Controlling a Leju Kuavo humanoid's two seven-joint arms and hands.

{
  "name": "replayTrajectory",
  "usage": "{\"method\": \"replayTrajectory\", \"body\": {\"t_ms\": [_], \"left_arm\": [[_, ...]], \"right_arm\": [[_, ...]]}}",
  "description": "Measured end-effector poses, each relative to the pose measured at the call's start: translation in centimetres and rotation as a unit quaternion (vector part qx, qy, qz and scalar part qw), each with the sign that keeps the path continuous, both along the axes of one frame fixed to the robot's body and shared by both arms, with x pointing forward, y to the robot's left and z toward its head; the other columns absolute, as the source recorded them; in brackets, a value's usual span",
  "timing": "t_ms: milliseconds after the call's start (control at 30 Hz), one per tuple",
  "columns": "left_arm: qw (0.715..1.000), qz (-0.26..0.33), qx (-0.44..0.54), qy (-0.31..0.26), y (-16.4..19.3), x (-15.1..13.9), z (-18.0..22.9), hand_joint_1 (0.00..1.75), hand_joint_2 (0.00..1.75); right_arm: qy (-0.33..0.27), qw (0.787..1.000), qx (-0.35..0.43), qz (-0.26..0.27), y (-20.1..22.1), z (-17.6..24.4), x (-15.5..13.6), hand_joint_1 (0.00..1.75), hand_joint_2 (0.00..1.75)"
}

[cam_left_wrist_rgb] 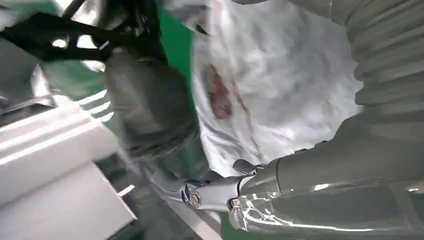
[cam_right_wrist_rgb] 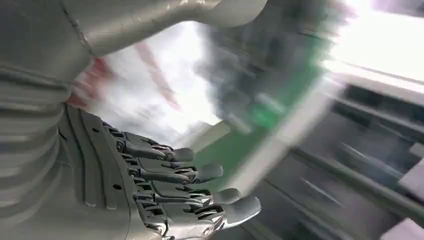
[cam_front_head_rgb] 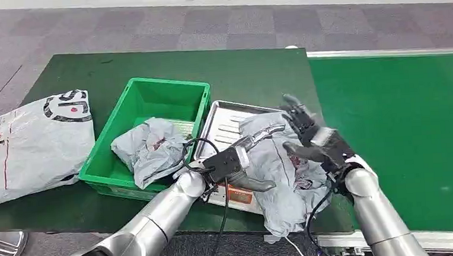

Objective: Moved the parcel from conveyor to table for the left to box.

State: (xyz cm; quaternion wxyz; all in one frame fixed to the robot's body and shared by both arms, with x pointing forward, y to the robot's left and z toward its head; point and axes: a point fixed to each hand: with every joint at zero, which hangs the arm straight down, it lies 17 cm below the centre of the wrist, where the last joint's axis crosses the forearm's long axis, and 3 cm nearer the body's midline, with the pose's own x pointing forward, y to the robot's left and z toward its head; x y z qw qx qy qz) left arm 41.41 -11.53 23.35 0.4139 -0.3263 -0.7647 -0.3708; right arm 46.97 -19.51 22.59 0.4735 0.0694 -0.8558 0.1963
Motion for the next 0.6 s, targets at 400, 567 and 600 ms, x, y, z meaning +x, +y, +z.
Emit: {"method": "replayTrajectory", "body": {"t_ms": [400,567,600], "left_arm": [[0.985,0.049,0.153,-0.069,-3.0,-0.8,-4.1,0.0,1.75],[0.958,0.111,0.252,-0.077,-1.9,1.3,-8.6,0.0,1.75],[0.953,0.123,0.265,-0.082,-1.7,1.7,-9.1,0.0,1.75]], "right_arm": [[-0.171,0.956,0.22,-0.091,-9.3,11.2,-7.1,0.0,1.75],[-0.183,0.952,0.226,-0.095,-9.7,12.0,-8.3,0.0,1.75],[-0.184,0.952,0.226,-0.095,-9.6,12.0,-8.4,0.0,1.75]]}}
